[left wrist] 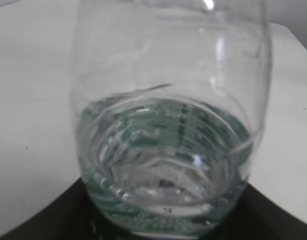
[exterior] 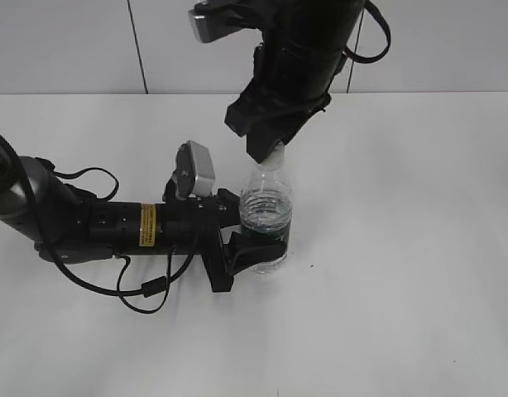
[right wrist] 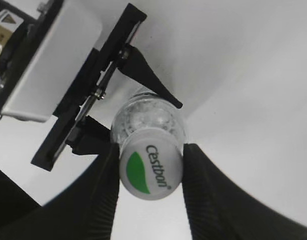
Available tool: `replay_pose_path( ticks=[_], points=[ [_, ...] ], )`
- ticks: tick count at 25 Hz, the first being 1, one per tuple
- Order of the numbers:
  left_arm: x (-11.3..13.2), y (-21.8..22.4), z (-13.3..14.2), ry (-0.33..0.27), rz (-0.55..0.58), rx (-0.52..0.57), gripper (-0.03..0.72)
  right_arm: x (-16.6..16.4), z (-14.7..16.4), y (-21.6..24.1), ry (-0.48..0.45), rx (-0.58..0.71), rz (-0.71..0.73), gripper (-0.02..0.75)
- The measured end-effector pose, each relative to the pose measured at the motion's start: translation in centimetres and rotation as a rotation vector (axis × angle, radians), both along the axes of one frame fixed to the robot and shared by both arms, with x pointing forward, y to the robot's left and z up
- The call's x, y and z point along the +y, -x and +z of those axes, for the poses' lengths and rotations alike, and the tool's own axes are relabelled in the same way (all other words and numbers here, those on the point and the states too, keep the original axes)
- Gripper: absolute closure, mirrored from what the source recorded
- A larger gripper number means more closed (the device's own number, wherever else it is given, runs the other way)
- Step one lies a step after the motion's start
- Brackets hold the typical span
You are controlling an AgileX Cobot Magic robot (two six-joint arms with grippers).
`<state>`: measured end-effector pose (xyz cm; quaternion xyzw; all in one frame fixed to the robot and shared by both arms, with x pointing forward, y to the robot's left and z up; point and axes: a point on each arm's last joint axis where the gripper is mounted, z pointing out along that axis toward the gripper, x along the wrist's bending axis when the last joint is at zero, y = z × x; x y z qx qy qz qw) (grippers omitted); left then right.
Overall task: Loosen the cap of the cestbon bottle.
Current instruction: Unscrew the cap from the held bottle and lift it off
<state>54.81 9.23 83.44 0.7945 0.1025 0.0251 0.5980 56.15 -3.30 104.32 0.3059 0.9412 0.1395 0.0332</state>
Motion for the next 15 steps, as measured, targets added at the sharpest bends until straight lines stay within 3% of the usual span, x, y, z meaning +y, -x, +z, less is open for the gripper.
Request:
replay_pose_path(
  ticks=[6,15],
  points=[
    [0.00,0.00,0.00,0.000,0.000,0.001,0.274,0.15,0.05,-0.06,0.018,-0.065,0.220,0.442],
    [-0.01,0.01,-0.01,0.003,-0.001,0.001,0.274,0.19,0.07,-0.08,0.042,-0.115,0.399,0.442]
  ],
)
